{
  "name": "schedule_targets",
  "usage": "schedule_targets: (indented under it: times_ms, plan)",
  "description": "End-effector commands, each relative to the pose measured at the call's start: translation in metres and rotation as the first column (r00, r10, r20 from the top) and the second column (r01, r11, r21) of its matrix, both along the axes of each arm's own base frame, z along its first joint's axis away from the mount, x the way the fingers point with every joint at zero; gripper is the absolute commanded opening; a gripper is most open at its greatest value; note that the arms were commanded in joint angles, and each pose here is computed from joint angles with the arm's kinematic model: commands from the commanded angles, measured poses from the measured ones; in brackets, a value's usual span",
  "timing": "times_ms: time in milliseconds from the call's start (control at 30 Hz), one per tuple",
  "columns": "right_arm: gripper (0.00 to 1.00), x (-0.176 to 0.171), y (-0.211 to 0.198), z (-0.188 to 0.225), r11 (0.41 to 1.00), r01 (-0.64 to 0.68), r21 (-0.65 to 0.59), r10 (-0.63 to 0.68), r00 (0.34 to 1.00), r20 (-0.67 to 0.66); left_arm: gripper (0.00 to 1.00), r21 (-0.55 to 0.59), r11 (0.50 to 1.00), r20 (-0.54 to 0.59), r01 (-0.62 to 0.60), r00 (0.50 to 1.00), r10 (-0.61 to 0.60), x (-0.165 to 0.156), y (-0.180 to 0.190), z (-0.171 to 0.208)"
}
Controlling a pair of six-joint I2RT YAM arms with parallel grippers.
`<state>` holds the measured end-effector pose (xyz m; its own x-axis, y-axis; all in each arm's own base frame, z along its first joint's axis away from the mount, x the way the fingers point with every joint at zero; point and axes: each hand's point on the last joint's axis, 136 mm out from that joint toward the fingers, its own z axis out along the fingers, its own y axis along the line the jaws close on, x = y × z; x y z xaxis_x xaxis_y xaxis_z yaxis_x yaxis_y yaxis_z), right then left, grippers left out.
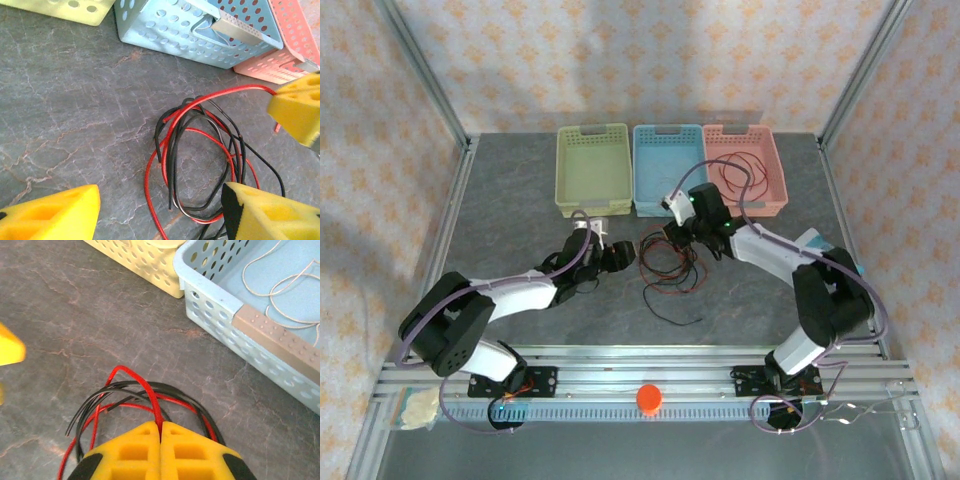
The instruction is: Untangle the cables
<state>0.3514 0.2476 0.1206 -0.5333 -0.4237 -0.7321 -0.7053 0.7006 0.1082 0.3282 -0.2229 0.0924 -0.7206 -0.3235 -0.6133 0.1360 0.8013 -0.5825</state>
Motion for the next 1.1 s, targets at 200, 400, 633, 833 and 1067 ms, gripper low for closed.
schedule_targets:
  times_ms: [200,400,633,833,1067]
  plan:
    - [0.00,-0.024,-0.001,0.044,0.997,-0.016,0.081,0.011,0.998,0.063,0.67,0.084,0.967,0.157,0.240,0.955,-0.251,0.026,-0.043,0.034]
    - [0.00,-0.032,-0.004,0.050,0.997,-0.021,0.080,0.015,0.998,0.069,0.66,0.167,0.945,0.152,0.280,0.940,-0.305,0.043,-0.055,0.029]
    - [0.00,-0.033,-0.007,0.056,0.996,-0.012,0.083,0.005,0.997,0.080,0.56,0.215,0.939,0.151,0.268,0.941,-0.303,0.055,-0.055,0.027]
    - [0.00,-0.035,-0.008,0.063,0.995,-0.008,0.097,0.000,0.996,0.092,0.46,0.205,0.942,0.151,0.264,0.943,-0.297,0.056,-0.056,0.023]
    - [0.00,-0.036,-0.012,0.066,0.995,0.015,0.099,-0.025,0.995,0.098,0.22,0.182,0.947,0.167,0.264,0.941,-0.294,0.057,-0.059,0.030]
